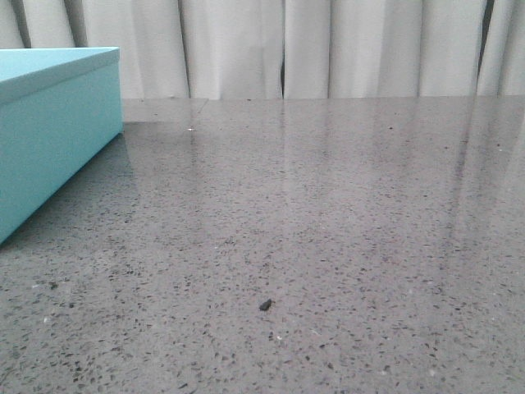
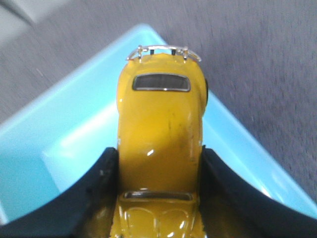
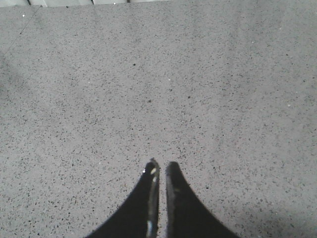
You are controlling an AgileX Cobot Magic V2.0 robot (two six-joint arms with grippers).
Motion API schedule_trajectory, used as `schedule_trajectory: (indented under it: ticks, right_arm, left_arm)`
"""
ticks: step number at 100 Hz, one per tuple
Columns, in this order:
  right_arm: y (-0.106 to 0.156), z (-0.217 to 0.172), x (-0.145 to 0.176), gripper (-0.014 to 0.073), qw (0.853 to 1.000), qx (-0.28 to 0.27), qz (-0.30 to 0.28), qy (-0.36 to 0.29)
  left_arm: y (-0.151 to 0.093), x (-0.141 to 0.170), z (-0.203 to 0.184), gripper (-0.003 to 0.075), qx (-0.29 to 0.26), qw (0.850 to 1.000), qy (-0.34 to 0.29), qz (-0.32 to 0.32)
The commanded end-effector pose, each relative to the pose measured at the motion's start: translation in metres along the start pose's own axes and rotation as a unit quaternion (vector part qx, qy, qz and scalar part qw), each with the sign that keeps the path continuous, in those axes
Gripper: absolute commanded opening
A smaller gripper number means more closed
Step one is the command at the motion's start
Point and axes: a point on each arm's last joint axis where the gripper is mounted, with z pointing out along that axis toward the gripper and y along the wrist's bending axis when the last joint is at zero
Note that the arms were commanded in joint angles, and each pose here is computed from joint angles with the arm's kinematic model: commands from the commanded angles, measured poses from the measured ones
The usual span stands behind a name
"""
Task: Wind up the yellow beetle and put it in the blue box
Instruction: 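Lift the car with the left gripper and carry it over the blue box, then lower the car into the blue box and open the left gripper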
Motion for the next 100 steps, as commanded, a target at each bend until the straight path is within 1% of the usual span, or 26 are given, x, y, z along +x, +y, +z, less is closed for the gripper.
schedule_trajectory:
  ticks: [1, 9, 22, 38, 46, 49, 56, 57, 63, 64, 65, 68, 75, 80, 100]
  right_arm:
    - [0.001, -0.006, -0.013, -0.0049, 0.999, 0.002, -0.003, -0.05]
    - [0.001, -0.006, -0.013, -0.0049, 0.999, 0.002, -0.003, -0.05]
    - [0.001, -0.006, -0.013, -0.0049, 0.999, 0.002, -0.003, -0.05]
    - [0.001, -0.006, -0.013, -0.0049, 0.999, 0.002, -0.003, -0.05]
    - [0.001, -0.006, -0.013, -0.0049, 0.999, 0.002, -0.003, -0.05]
    - [0.001, -0.006, -0.013, -0.0049, 0.999, 0.002, -0.003, -0.05]
    - [0.001, -0.006, -0.013, -0.0049, 0.999, 0.002, -0.003, -0.05]
    - [0.001, -0.006, -0.013, -0.0049, 0.999, 0.002, -0.003, -0.05]
    - [0.001, -0.006, -0.013, -0.0049, 0.999, 0.002, -0.003, -0.05]
    - [0.001, -0.006, -0.013, -0.0049, 0.999, 0.002, -0.003, -0.05]
    - [0.001, -0.006, -0.013, -0.0049, 0.999, 0.002, -0.003, -0.05]
    - [0.001, -0.006, -0.013, -0.0049, 0.999, 0.002, -0.003, -0.05]
    - [0.001, -0.006, -0.013, -0.0049, 0.999, 0.002, -0.003, -0.05]
    - [0.001, -0.006, -0.013, -0.0049, 0.999, 0.002, -0.003, -0.05]
    - [0.001, -0.006, -0.013, -0.0049, 0.999, 0.002, -0.003, -0.049]
  left_arm:
    - [-0.007, 0.013, 0.002, -0.002, 0.021, 1.0, 0.013, -0.014]
    - [-0.008, 0.027, 0.027, -0.002, 0.032, 0.998, 0.037, -0.025]
    - [-0.01, 0.043, 0.056, -0.002, 0.032, 0.998, 0.046, -0.043]
    - [-0.012, 0.056, 0.076, -0.0019, 0.028, 0.997, 0.051, -0.053]
    - [-0.014, 0.06, 0.081, -0.0013, 0.037, 0.996, 0.058, -0.059]
    - [-0.014, 0.061, 0.082, 0.0, 0.038, 0.996, 0.059, -0.059]
    - [-0.014, 0.061, 0.082, 0.0069, 0.038, 0.996, 0.059, -0.059]
    - [-0.014, 0.061, 0.082, 0.0099, 0.038, 0.996, 0.059, -0.059]
    - [-0.014, 0.061, 0.082, 0.018, 0.038, 0.996, 0.06, -0.059]
    - [-0.014, 0.061, 0.082, 0.0217, 0.039, 0.996, 0.06, -0.059]
    - [-0.014, 0.061, 0.082, 0.0217, 0.039, 0.996, 0.06, -0.059]
    - [-0.014, 0.061, 0.082, 0.0277, 0.039, 0.996, 0.061, -0.059]
    - [-0.014, 0.062, 0.082, 0.0367, 0.04, 0.995, 0.063, -0.059]
    - [-0.014, 0.062, 0.082, 0.0393, 0.041, 0.995, 0.064, -0.059]
    - [-0.015, 0.063, 0.081, 0.0393, 0.044, 0.995, 0.074, -0.057]
